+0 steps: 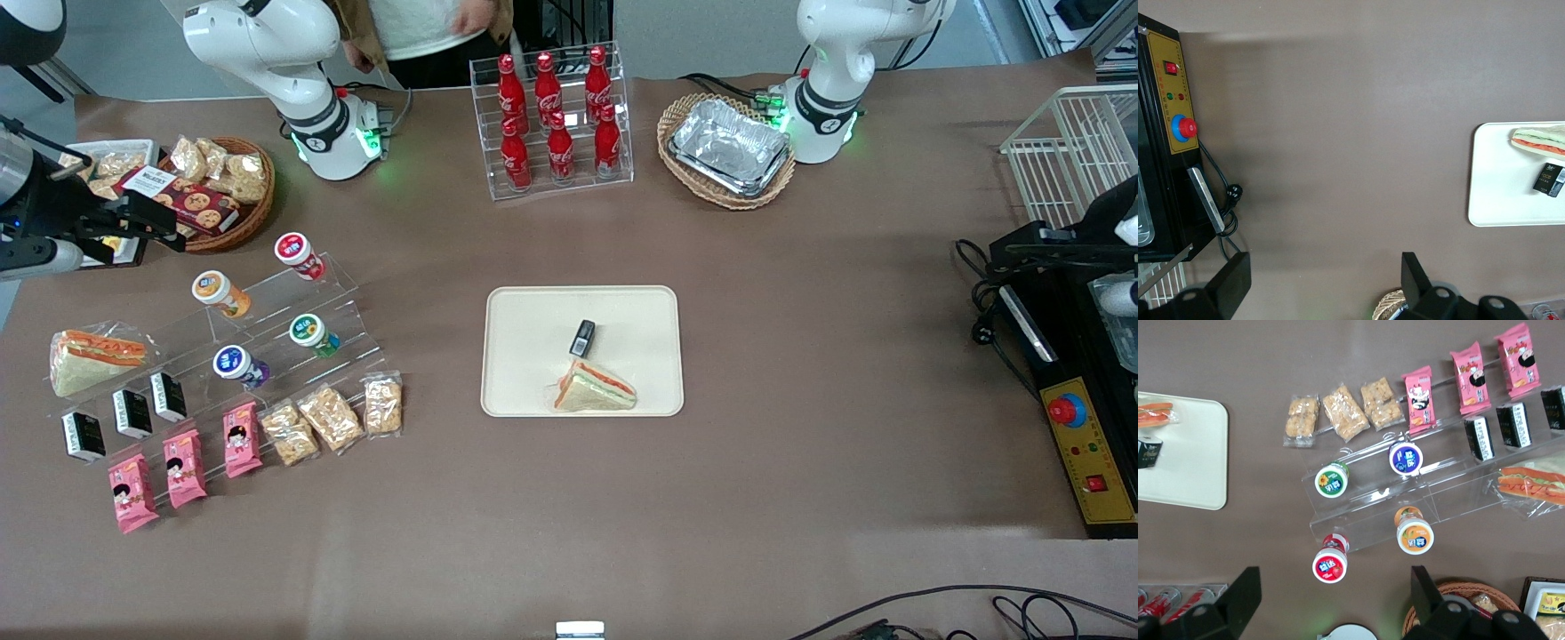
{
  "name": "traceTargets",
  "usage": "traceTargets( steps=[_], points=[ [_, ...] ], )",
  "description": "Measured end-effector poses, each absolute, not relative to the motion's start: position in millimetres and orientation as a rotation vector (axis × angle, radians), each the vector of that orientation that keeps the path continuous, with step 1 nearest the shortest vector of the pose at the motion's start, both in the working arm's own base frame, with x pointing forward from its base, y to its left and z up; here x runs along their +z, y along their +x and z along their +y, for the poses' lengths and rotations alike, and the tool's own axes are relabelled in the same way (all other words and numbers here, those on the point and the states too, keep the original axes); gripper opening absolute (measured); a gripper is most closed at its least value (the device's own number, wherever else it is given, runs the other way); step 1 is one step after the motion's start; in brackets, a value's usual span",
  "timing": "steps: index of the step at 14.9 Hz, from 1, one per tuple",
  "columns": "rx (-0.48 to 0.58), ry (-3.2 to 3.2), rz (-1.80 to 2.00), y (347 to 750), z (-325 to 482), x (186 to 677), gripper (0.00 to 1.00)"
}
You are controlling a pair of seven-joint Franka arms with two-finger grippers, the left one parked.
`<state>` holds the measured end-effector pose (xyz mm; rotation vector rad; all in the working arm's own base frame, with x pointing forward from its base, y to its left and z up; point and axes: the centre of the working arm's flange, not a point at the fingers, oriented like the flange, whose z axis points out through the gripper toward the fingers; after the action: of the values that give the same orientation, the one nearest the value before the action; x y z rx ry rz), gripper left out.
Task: Place green gum on tray
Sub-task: 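Move the right gripper over the green-labelled gum bottle on the acrylic rack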
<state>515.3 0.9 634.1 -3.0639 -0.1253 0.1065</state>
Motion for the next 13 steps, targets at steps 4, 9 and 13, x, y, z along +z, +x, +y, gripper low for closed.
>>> traceTargets(
  steps=[4, 9, 13],
  points=[
    [0.087, -3.065, -0.130, 516, 2, 640, 1.00],
    [0.103, -3.065, -0.129, 518, 2, 636, 1.00],
    [0.194, -3.058, -0.130, 517, 2, 623, 1.00]
  ],
)
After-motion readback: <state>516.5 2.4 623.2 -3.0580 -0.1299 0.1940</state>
